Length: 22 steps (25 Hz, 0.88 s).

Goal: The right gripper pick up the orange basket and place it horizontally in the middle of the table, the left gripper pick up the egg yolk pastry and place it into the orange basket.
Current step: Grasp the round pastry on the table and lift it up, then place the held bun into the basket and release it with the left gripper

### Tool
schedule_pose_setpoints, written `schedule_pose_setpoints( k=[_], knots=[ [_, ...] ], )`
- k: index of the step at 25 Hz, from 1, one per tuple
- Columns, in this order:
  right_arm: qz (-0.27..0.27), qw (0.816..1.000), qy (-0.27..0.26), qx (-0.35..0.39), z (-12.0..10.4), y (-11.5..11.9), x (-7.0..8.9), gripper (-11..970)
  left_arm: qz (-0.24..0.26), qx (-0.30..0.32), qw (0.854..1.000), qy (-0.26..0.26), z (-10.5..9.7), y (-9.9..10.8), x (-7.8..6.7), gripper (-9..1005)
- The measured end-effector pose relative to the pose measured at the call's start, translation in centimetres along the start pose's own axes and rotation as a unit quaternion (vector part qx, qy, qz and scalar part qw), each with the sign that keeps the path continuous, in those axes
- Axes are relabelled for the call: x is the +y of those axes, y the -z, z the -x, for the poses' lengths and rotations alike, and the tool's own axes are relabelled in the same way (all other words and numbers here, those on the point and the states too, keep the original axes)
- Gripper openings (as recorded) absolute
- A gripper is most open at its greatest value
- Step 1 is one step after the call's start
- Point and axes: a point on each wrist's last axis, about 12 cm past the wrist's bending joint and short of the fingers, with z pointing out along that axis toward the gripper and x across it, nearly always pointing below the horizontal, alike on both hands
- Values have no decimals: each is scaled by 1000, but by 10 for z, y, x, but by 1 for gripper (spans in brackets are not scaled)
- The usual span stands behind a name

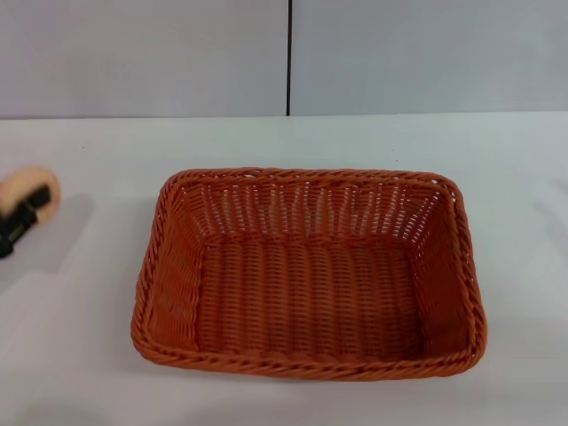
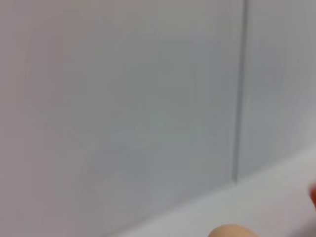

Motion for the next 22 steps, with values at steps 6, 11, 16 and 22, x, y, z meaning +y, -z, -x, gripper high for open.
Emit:
schedule_pose_setpoints(
  k=[6,11,16,22],
  knots=[
    [9,1000,-2,-3,-1,-4,0,470,-43,-88,995,3,19,0,-11,288],
    [18,1000,-5,-1,-3,-8,0,471,-152,-137,979,-10,40,-18,-31,247],
    [21,1000,-10,6,-6,-8,1,471,-265,-137,955,-1,53,-53,-58,193],
    [18,1000,-13,8,-6,-4,3,471,-323,-102,941,4,55,-95,-84,282]
  ],
)
